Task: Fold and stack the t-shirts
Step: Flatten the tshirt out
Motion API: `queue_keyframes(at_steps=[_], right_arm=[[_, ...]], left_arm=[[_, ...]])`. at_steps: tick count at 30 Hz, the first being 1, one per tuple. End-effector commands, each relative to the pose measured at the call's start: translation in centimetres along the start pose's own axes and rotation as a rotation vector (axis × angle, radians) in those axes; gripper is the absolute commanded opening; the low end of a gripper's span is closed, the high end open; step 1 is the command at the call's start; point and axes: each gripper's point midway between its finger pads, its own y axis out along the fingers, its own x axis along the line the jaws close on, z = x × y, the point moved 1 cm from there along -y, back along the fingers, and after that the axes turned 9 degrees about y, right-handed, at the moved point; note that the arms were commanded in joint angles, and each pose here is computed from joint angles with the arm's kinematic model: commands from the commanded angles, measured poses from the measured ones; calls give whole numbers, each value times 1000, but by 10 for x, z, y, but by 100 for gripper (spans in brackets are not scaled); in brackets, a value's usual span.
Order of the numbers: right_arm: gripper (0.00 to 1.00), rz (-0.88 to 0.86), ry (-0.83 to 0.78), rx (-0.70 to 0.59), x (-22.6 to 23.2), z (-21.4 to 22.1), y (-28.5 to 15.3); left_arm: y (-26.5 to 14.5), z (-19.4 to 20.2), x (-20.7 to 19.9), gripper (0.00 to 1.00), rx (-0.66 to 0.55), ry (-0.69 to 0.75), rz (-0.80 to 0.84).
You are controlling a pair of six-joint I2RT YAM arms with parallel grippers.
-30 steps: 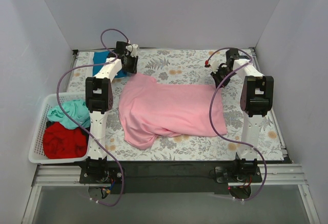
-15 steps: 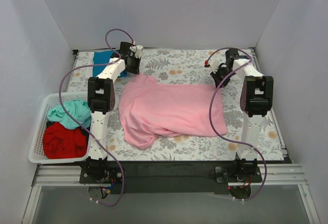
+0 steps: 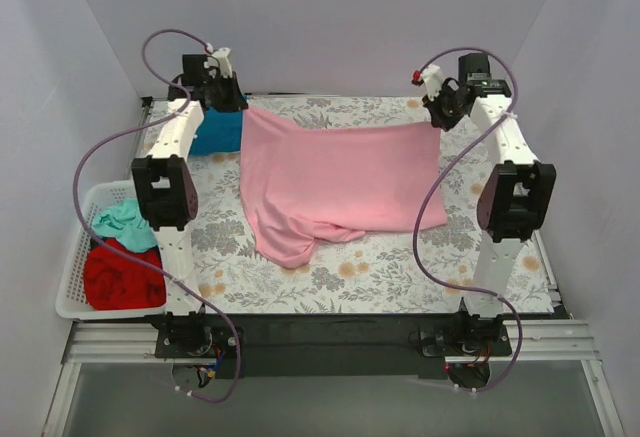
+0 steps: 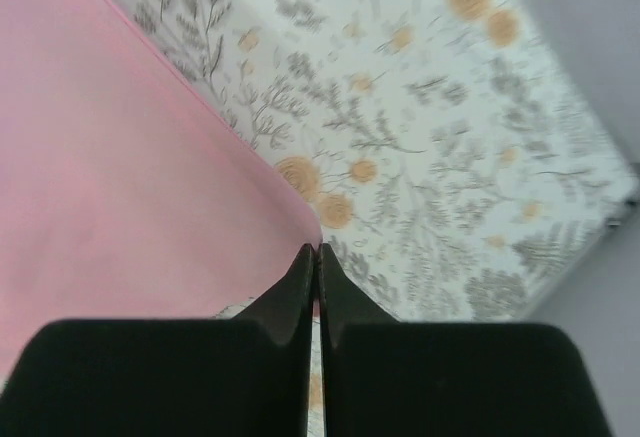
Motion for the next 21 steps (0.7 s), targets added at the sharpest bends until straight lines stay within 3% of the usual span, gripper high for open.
queue_keyframes(at_steps=[1,8,9,14,15,21], right_arm=[[1,173,-40,-254,-11,-79,-107],[1,376,-123,-516,15,-113,-229],[1,436,-160,-600,25,-122,-268],[1,568,-212,-743,59,-108,-336],[1,615,-232,-800,71,-106,-365],[1,781,-299,-1010,117,-89,-457]], left_arm=[[-125,-125,-51,0,-356,129,61],[-259,-142,-113,0,-595,244,43],[-290,-143,-129,0,-663,281,33],[-387,-135,-169,0,-861,378,-52],[-418,-133,-183,0,-924,408,-74],[-499,-120,-217,0,-1102,474,-148]])
